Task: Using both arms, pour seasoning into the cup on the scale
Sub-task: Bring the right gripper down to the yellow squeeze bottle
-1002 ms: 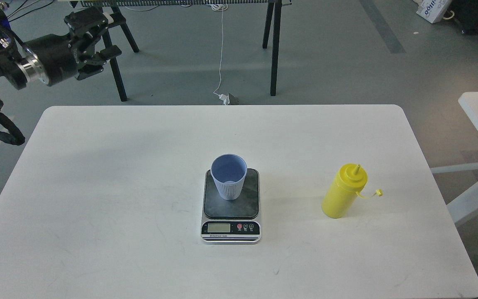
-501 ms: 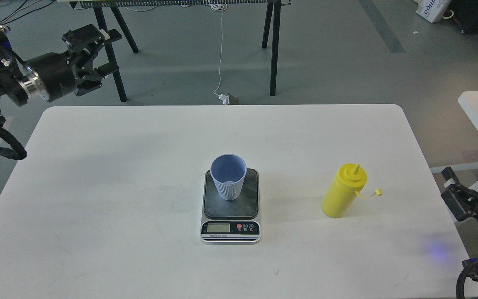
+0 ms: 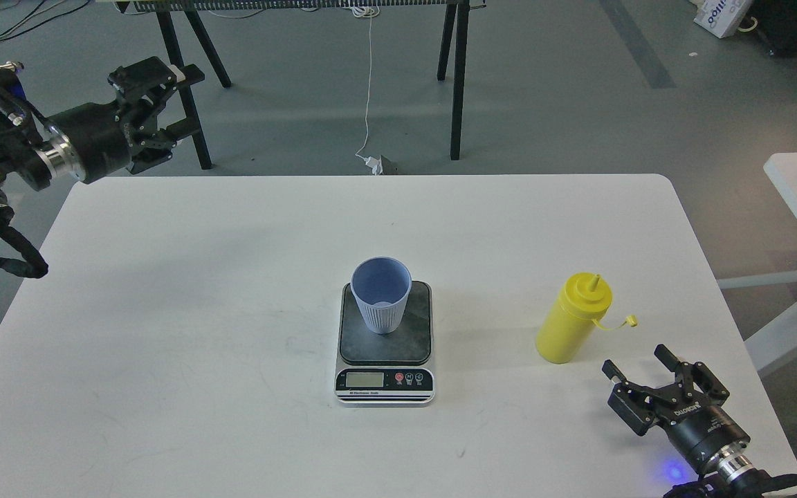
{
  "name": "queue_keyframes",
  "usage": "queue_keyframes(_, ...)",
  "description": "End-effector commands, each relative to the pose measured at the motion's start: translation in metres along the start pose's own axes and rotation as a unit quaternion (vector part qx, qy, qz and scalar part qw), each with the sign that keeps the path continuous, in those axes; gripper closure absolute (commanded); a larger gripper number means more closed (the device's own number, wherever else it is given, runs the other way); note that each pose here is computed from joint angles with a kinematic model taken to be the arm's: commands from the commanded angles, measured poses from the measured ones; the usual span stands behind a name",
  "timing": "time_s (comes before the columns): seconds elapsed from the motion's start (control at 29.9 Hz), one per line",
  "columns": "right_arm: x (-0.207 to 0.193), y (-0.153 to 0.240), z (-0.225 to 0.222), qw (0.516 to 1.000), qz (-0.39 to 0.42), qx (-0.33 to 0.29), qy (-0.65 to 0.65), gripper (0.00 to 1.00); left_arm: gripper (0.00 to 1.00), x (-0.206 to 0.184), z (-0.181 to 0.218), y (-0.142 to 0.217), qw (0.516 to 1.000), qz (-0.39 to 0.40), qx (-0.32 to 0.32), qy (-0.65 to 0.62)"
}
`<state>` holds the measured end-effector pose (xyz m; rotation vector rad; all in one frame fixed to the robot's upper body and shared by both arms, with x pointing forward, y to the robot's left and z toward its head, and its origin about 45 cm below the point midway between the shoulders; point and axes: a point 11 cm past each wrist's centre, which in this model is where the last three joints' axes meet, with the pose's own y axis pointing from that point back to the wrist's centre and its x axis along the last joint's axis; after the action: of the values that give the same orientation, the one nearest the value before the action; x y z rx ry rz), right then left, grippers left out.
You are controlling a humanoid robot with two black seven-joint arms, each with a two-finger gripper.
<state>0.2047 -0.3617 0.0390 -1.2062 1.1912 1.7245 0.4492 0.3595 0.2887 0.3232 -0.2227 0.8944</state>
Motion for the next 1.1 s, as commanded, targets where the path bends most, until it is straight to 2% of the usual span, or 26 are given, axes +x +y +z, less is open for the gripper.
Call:
queue_keyframes(0.0,-0.004,-0.016,0.008,1.0,-0.005,-0.015,0.012,0.01,0.05,0.002,-0.001,0.002,1.0,0.003,0.001,0.001)
queue_keyframes(0.6,0.007,-0.041,0.056,0.997,0.001,-0.076,0.026,0.01,0.05,-0.002,-0.005,0.001,1.0,0.0,0.003,0.004)
queue_keyframes(1.07,-0.012,-0.059,0.051,0.996,-0.017,-0.081,0.043,0.01,0.05,-0.008,-0.02,0.006,1.0,-0.002,0.015,0.015)
